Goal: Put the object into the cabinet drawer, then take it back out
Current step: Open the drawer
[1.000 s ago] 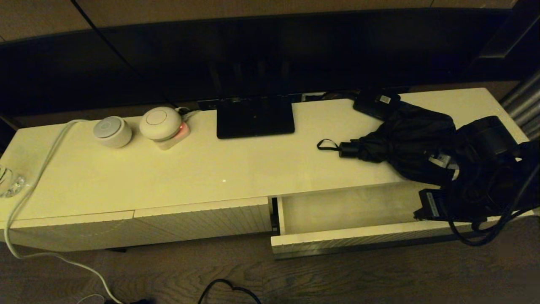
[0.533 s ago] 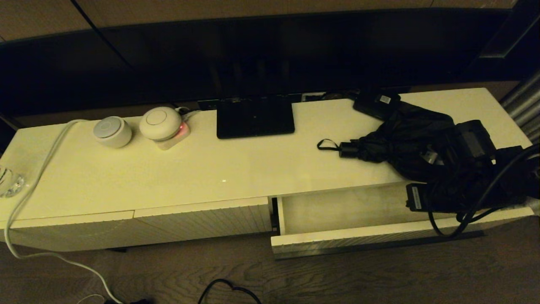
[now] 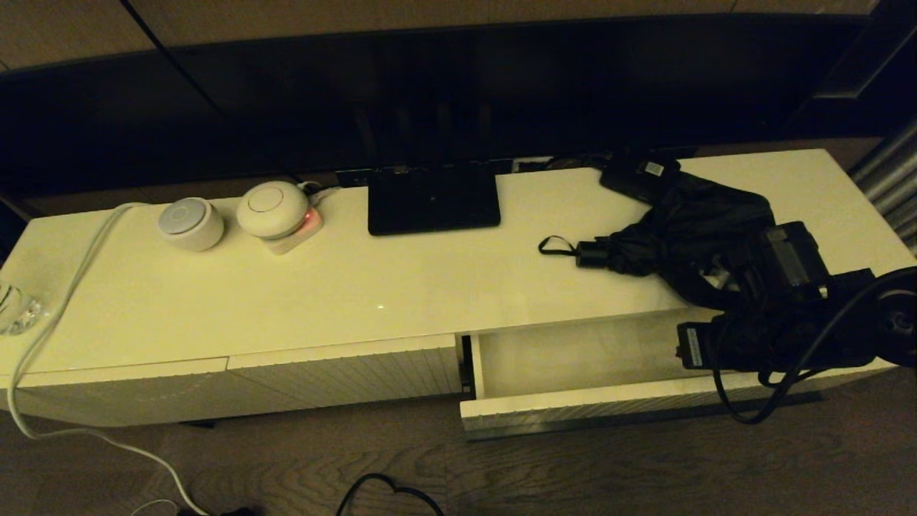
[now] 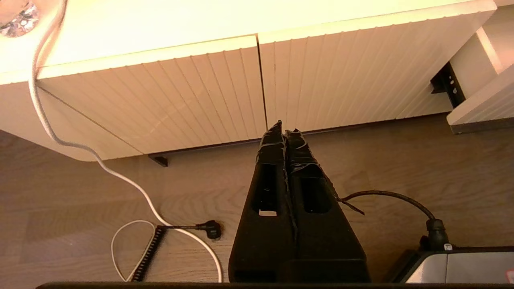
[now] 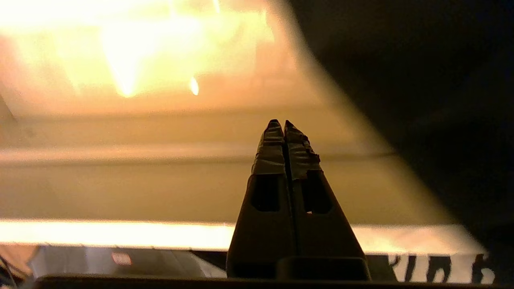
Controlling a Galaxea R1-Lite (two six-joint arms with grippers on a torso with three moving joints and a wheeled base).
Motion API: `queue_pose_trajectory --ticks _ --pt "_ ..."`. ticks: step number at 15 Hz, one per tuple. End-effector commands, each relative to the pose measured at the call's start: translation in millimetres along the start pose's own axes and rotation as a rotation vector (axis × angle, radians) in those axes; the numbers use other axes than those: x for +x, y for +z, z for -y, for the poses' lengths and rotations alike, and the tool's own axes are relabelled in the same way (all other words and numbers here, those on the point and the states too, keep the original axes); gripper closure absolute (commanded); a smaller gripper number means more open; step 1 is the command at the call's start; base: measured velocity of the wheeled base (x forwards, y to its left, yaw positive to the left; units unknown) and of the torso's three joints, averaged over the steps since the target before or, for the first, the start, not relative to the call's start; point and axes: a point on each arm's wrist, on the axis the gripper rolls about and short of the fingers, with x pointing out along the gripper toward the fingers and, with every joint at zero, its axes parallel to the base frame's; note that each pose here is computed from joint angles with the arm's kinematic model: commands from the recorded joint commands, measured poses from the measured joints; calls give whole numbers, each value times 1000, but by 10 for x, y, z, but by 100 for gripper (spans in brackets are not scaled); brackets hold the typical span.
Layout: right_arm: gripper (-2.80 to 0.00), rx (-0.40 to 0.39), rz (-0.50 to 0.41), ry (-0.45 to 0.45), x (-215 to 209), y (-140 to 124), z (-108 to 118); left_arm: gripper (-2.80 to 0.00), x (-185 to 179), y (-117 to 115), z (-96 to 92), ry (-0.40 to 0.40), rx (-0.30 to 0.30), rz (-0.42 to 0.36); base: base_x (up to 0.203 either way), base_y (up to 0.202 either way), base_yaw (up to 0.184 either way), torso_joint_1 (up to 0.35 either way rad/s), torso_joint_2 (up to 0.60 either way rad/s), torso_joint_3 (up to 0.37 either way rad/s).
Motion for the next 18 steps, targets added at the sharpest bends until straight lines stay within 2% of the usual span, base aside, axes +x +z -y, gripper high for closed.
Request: queue_pose_trajectory --ticks 1,4,11,16,18 --pt "0 -21 -49 1 51 -130 -36 0 2 -9 0 0 1 -3 0 0 0 0 0 0" --pt "0 -45 -77 2 55 -206 -61 0 2 -9 0 0 1 -3 0 0 0 0 0 0" --pt "0 -161 -159 -24 68 -458 3 0 2 -9 0 0 0 -3 0 0 0 0 0 0" --pt "0 -199 -261 -41 43 -641 -13 0 2 -9 0 0 1 -3 0 0 0 0 0 0" --pt "0 -210 -276 -44 19 -702 -14 0 2 -9 0 0 0 -3 0 0 0 0 0 0"
